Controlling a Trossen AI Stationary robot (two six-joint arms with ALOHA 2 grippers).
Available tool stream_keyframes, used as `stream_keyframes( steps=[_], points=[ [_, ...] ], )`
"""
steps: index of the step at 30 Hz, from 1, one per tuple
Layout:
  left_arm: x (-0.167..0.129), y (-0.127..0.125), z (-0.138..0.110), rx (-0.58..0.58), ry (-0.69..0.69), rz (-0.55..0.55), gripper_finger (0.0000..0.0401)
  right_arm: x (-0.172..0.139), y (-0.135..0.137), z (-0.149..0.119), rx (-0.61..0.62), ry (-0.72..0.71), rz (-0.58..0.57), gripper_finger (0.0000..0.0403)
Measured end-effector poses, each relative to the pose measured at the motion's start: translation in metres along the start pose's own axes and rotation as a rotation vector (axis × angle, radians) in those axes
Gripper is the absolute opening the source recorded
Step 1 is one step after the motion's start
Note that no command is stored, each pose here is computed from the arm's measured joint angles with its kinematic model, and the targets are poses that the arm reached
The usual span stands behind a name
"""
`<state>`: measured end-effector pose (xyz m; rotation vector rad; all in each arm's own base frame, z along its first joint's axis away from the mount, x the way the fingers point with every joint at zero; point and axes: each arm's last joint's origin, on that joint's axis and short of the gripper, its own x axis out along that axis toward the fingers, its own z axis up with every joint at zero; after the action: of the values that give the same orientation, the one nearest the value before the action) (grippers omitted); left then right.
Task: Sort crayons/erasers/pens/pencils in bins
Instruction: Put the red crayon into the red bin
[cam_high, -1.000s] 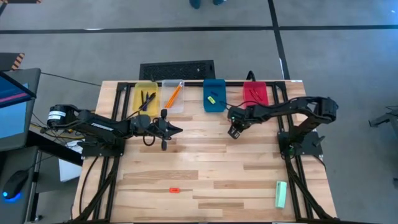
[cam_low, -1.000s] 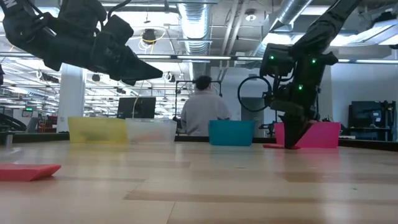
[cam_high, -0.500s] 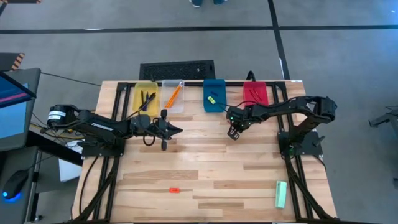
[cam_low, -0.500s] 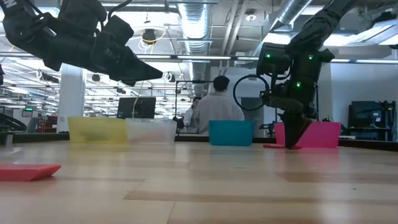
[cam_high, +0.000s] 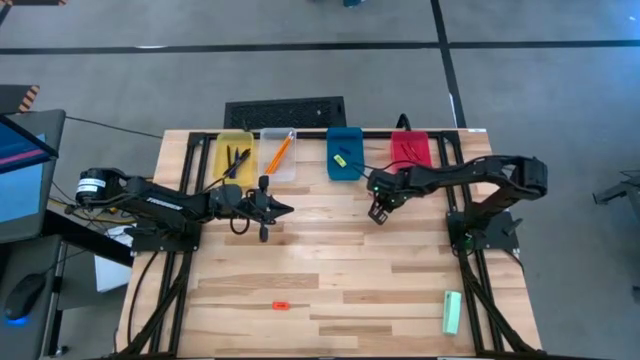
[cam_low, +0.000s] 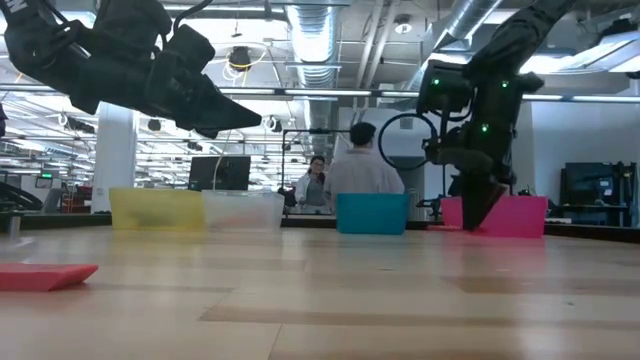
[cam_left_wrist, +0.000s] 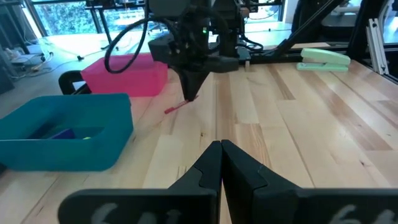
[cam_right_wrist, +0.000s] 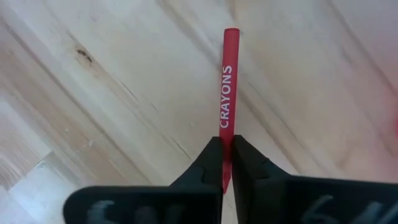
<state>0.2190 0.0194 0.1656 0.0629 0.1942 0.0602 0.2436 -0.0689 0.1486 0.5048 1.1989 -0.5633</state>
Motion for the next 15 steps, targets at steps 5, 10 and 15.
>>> stream_keyframes(
  steps=[5, 10, 15],
  points=[
    [0.000, 0.000, 0.000, 0.000, 0.000, 0.000, 0.0000, -0.015, -0.001, 0.000, 0.017, -0.049, 0.019, 0.0021],
    [0.000, 0.000, 0.000, -0.001, 0.000, 0.000, 0.0000, -0.040, -0.007, -0.005, 0.043, -0.096, 0.008, 0.0025],
    [0.000, 0.000, 0.000, -0.003, 0.000, 0.000, 0.0000, -0.069, -0.027, -0.016, 0.129, -0.124, -0.074, 0.0023]
  ],
)
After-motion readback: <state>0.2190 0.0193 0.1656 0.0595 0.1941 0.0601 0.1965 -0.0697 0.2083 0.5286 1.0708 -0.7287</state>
